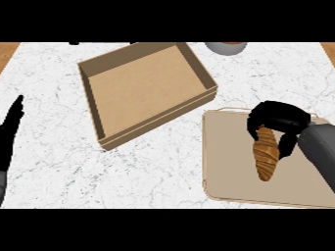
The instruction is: Pick the croissant from the tray and place it in the cardboard box
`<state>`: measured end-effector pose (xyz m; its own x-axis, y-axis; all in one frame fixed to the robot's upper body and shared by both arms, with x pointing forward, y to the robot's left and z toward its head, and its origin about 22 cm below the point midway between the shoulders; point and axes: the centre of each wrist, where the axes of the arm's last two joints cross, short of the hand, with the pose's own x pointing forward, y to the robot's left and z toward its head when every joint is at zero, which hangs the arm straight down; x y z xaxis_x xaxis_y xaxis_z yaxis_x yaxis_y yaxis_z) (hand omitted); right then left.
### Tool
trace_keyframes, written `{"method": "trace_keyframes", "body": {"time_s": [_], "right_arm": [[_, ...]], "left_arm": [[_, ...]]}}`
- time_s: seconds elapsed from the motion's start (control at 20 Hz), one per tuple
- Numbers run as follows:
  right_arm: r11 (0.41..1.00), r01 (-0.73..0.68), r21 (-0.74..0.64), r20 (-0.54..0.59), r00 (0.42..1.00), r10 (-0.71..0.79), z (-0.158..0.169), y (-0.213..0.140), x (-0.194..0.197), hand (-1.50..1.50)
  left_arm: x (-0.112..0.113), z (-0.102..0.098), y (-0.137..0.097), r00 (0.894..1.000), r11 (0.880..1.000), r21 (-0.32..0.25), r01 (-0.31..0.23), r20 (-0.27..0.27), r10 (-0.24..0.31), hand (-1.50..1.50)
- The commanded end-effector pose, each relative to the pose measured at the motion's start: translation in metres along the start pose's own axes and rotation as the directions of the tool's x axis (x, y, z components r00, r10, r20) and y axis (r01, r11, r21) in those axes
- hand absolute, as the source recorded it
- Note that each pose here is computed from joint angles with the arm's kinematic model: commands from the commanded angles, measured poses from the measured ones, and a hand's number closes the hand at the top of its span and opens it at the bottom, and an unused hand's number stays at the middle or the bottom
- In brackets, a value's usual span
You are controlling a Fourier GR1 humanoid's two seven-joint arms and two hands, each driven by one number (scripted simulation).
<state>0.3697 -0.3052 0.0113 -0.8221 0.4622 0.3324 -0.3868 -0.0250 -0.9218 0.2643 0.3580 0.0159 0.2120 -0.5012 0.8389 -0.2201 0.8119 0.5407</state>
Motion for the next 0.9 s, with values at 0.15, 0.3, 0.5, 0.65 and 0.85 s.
{"method": "trace_keyframes", "body": {"time_s": [0.15, 0.3, 0.5, 0.65, 0.85], "right_arm": [[0.963, 0.04, -0.267, -0.536, 0.824, -0.183, 0.0, 0.021, -0.003, 1.5], [0.941, -0.007, -0.339, -0.732, 0.63, -0.259, 0.011, 0.031, -0.006, 1.5], [0.886, -0.178, -0.428, -0.801, 0.529, -0.281, -0.03, -0.005, 0.007, 1.5], [0.807, -0.307, -0.505, -0.787, 0.547, -0.285, -0.058, -0.034, 0.028, 1.5], [0.746, -0.389, -0.541, -0.752, 0.62, -0.223, -0.115, -0.078, 0.08, 1.5]], "left_arm": [[-0.012, 0.004, 0.014, 0.999, 1.0, 0.022, 0.011, -0.04, -0.01, 0.0], [-0.022, 0.009, 0.012, 0.997, 0.999, 0.043, 0.01, -0.082, -0.007, 0.0], [-0.022, 0.013, 0.01, 0.998, 0.999, 0.036, 0.025, -0.064, -0.023, 0.0], [-0.024, 0.016, 0.013, 0.997, 0.999, 0.046, 0.025, -0.076, -0.021, 0.0], [-0.014, 0.015, 0.019, 0.999, 0.999, 0.03, 0.014, -0.05, -0.013, 0.0]]}}
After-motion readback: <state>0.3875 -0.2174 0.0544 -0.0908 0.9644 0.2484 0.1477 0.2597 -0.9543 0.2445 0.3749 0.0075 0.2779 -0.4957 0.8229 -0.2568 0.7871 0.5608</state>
